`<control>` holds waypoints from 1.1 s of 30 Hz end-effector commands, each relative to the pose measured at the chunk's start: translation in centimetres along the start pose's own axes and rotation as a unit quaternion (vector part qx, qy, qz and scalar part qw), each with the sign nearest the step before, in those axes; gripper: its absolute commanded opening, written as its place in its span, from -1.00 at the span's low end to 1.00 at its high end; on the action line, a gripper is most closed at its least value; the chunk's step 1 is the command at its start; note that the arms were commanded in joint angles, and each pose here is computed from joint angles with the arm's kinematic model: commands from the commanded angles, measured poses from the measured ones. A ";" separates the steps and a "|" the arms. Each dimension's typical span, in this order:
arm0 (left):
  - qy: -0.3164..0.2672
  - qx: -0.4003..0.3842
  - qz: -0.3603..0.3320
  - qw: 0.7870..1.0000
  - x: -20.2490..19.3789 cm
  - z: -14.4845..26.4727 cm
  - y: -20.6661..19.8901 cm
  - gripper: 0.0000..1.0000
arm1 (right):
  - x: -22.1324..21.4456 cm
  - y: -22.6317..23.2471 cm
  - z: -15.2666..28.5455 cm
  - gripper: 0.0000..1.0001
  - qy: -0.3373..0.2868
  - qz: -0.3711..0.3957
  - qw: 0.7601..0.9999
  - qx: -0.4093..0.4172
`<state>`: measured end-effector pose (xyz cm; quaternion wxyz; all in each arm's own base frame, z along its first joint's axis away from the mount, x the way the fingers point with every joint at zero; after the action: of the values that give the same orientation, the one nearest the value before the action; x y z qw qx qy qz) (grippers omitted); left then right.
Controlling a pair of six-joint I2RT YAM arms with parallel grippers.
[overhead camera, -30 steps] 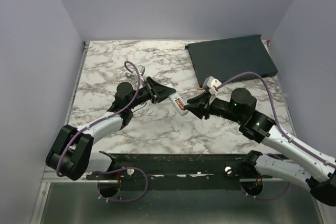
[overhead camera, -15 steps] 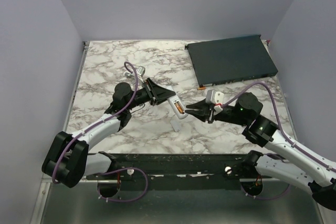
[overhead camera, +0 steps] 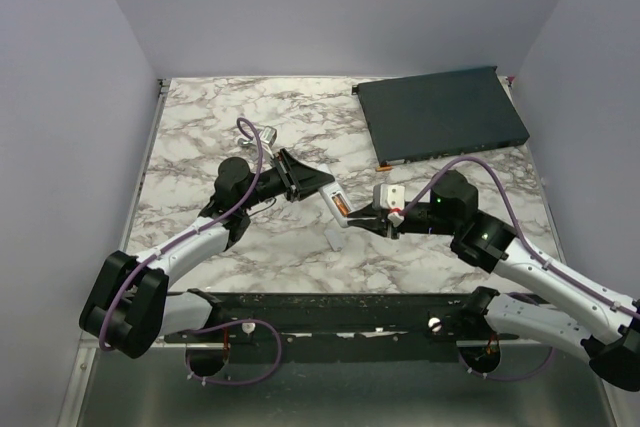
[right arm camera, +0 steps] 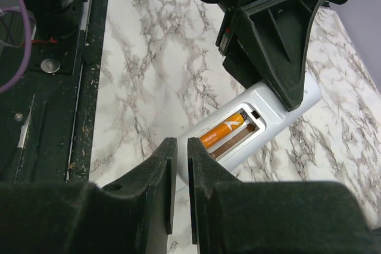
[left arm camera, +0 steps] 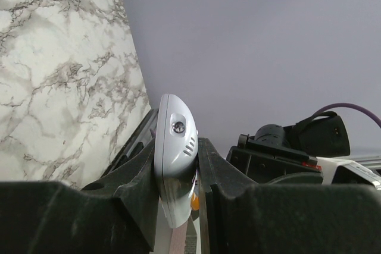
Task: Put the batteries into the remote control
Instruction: Load the battery into the remote control.
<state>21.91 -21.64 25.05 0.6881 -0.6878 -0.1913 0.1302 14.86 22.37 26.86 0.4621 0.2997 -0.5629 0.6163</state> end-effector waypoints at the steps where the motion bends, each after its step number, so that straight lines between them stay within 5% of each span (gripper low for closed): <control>1: 0.012 -0.026 -0.016 0.999 -0.6 0.4 -1.2 -1.00 | 1.0 -0.5 0.1 -0.63 -0.006 0.020 1.000 0.003; 33: 0.009 -0.034 -0.019 0.999 -0.6 0.5 -1.3 -1.00 | 0.5 -1.3 -0.4 -0.68 -0.002 0.017 0.999 -0.029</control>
<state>21.75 -21.56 25.15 0.6844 -0.6912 -0.1936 0.1280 15.56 22.55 26.62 0.4670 0.2817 -0.5685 0.6160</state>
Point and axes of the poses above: each gripper's point midway between its finger pads, its own z axis back along the fingers, its own y axis along the line the jaws close on, x = y × z, the point moved 7 cm from there along z, back along the fingers, and after that the axes turned 7 degrees about z, right-handed, at the moved point
